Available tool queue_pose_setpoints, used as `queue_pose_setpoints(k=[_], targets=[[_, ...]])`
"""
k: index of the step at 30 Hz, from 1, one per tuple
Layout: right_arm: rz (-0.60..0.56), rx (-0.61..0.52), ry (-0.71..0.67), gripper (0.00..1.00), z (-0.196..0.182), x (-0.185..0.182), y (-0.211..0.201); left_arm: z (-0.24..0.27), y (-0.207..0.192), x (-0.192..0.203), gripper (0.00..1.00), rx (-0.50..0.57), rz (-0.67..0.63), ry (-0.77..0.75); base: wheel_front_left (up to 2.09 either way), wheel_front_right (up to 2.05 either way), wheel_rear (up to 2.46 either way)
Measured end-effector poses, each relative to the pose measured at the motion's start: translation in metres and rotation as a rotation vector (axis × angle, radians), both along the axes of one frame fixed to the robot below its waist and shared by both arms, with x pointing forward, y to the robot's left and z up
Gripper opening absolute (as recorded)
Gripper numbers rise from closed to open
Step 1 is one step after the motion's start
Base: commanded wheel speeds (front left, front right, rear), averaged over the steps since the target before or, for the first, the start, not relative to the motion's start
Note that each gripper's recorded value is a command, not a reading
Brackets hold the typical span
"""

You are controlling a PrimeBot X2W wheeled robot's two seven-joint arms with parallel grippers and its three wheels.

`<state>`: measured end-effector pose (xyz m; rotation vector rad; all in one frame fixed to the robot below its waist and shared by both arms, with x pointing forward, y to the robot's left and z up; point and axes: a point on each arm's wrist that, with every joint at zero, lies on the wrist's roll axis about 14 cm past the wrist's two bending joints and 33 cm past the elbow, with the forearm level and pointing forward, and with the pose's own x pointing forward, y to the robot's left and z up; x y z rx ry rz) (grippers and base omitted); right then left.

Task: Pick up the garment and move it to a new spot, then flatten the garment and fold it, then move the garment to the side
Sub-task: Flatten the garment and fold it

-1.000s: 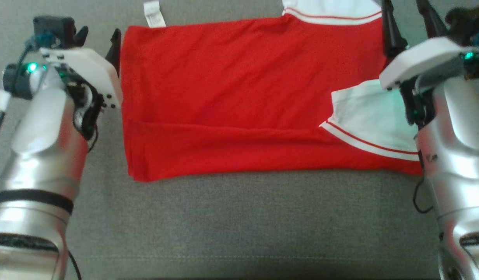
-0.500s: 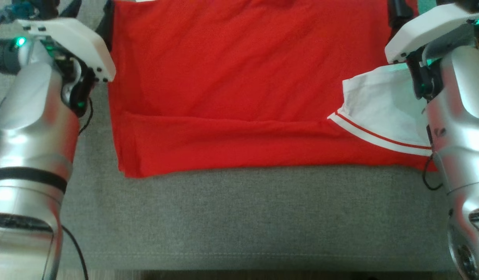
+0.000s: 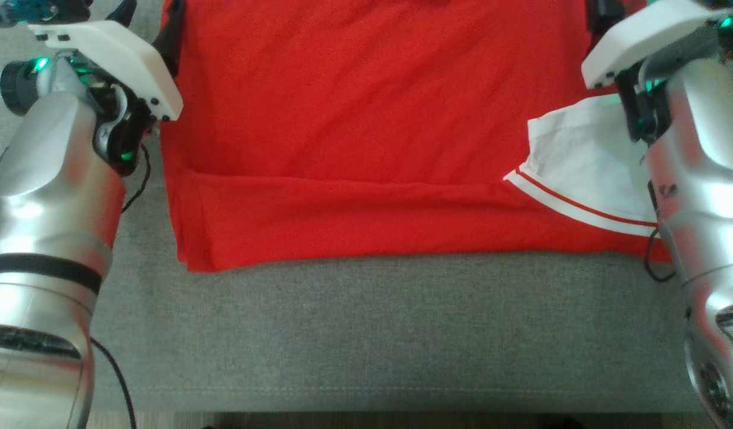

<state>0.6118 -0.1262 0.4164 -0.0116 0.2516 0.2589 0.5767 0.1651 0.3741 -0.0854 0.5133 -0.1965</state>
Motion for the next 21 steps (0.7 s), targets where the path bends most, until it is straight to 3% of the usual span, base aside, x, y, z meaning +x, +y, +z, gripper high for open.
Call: queue_pose_setpoints(k=[4, 5, 6, 7, 8, 9, 21], targets=[[0.001, -0.001, -0.012, 1.0, 0.003, 0.006, 0.0, -0.011, -0.003, -0.003, 1.0, 0.004, -0.013, 0.027, 0.0, 0.0, 0.0], [0.005, -0.007, -0.007, 1.0, 0.0, 0.009, 0.001, -0.016, -0.005, -0.005, 0.84, 0.009, -0.024, 0.04, 0.0, 0.0, 0.0], [0.005, -0.007, -0.007, 1.0, 0.0, 0.009, 0.001, -0.016, -0.005, -0.005, 0.51, 0.009, -0.024, 0.04, 0.0, 0.0, 0.0], [0.007, -0.009, -0.004, 1.0, -0.001, 0.01, 0.001, -0.017, -0.006, -0.006, 0.34, 0.009, -0.028, 0.045, 0.0, 0.0, 0.0], [0.01, -0.014, 0.001, 1.0, -0.002, 0.011, 0.002, -0.017, -0.007, -0.006, 0.05, 0.003, -0.03, 0.046, 0.0, 0.0, 0.0], [0.02, -0.034, 0.014, 1.0, -0.005, 0.015, 0.003, -0.018, -0.011, -0.007, 0.0, -0.001, -0.046, 0.049, 0.0, 0.0, 0.0], [0.032, -0.148, 0.189, 1.0, -0.033, 0.051, 0.006, -0.013, -0.008, -0.011, 0.0, -0.016, -0.05, -0.001, 0.0, 0.0, 0.0]])
